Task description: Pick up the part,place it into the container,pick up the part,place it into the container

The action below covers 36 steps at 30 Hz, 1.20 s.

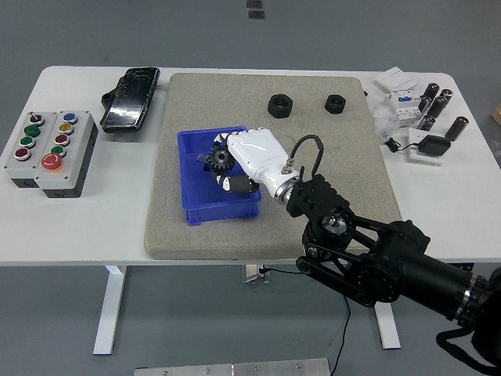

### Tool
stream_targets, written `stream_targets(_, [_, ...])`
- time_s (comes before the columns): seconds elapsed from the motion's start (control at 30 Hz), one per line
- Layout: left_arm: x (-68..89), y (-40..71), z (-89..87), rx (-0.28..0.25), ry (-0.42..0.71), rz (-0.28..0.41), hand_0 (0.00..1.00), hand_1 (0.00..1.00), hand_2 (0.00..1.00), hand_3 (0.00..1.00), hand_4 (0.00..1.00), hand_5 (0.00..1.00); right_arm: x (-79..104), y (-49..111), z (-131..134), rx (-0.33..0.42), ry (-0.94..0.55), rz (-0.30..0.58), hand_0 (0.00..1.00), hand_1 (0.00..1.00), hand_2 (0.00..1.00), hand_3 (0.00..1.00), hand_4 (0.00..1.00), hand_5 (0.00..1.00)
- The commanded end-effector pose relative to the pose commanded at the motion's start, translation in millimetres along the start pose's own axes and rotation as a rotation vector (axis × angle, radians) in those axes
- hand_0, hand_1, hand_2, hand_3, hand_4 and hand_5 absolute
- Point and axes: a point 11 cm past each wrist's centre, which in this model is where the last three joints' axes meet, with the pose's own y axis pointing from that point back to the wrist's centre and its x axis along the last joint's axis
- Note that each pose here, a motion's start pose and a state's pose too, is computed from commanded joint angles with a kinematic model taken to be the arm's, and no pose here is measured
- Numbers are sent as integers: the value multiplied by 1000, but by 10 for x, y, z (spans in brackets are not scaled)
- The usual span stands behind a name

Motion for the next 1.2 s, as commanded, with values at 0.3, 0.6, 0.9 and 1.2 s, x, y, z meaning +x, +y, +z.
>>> stream_targets(0.3, [-2,2,16,6,-5,-1,674,671,592,616,700,318,-80,11,57,-18,2,-31,468,751,835,852,806,472])
stream_targets(0.6, [12,-1,-29,13,-4,2,675,671,592,616,700,318,24,26,198,-64,-72,7,467,748,829,839,781,448])
stream_targets(0.9, [2,-4,-75,21,2,0,674,671,592,615,699,317,219,286,639,-169,-395,147,451,686,761,768,803,476])
stream_targets(1.2, [21,-7,-119,27,9,4,674,671,592,616,700,316,94,801,1437,-336,-680,247,468,685,753,761,807,476])
